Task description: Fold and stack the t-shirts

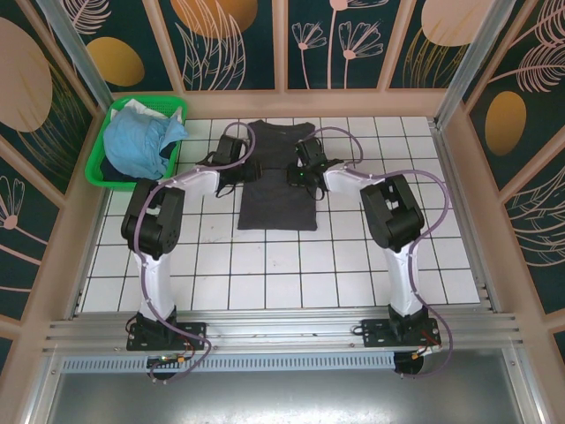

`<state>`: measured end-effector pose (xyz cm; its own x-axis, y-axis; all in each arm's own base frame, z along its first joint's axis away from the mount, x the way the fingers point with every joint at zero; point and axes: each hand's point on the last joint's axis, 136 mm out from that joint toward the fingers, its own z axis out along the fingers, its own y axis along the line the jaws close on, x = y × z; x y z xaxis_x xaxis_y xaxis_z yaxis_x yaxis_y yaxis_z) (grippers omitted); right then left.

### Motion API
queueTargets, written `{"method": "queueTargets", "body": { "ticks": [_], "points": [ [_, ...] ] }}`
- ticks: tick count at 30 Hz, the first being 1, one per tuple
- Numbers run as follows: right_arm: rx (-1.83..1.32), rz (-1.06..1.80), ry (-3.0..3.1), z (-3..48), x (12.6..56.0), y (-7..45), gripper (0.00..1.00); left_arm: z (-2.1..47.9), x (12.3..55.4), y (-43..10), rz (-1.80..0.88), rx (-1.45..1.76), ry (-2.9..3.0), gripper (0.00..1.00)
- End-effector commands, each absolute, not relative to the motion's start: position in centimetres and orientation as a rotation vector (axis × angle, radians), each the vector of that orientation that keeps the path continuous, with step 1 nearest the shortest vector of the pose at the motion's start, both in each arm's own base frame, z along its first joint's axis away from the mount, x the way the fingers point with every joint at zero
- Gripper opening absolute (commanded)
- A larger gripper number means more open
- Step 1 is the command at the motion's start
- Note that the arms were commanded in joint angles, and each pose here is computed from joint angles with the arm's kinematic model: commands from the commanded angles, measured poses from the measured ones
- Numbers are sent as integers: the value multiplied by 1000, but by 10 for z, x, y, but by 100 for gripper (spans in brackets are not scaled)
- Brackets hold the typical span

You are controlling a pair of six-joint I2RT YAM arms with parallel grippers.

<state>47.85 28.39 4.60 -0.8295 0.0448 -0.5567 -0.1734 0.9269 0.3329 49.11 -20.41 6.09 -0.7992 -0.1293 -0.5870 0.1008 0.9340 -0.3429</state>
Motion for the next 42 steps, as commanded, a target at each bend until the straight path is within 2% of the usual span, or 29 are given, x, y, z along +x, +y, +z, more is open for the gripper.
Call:
{"method": "queueTargets", "body": {
  "ticks": [1,4,7,13,14,16,19,21,26,30,35,40,42],
  "points": [
    [-68,485,2566,22,486,268,27,78,476,-200,-526,-28,2419,46],
    [-73,490,2573,21,489,268,33,64,458,-203,-590,-33,2453,45],
    [-89,506,2525,44,494,272,42,54,461,-196,-524,-48,2466,51],
    [-110,524,2459,81,476,275,45,44,486,-200,-473,-49,2490,51],
    [-110,521,2460,80,468,273,45,43,486,-201,-476,-48,2495,48],
    [-110,512,2458,77,451,269,44,34,478,-201,-491,-42,2517,32],
    [-148,413,2505,58,420,259,43,13,456,-191,-458,-48,2576,22],
    [-109,332,2518,47,407,245,43,4,441,-183,-436,-69,2597,19],
    [-151,378,2542,28,376,248,43,8,416,-175,-460,-105,2594,19],
    [-200,282,2569,14,355,247,48,28,406,-173,-488,-122,2556,25],
    [-188,201,2590,16,337,241,57,43,379,-170,-558,-160,2526,39],
    [-135,400,2545,48,320,241,66,53,341,-169,-575,-174,2507,53],
    [-112,452,2528,57,313,236,68,52,323,-174,-590,-168,2515,54]
  ]
}}
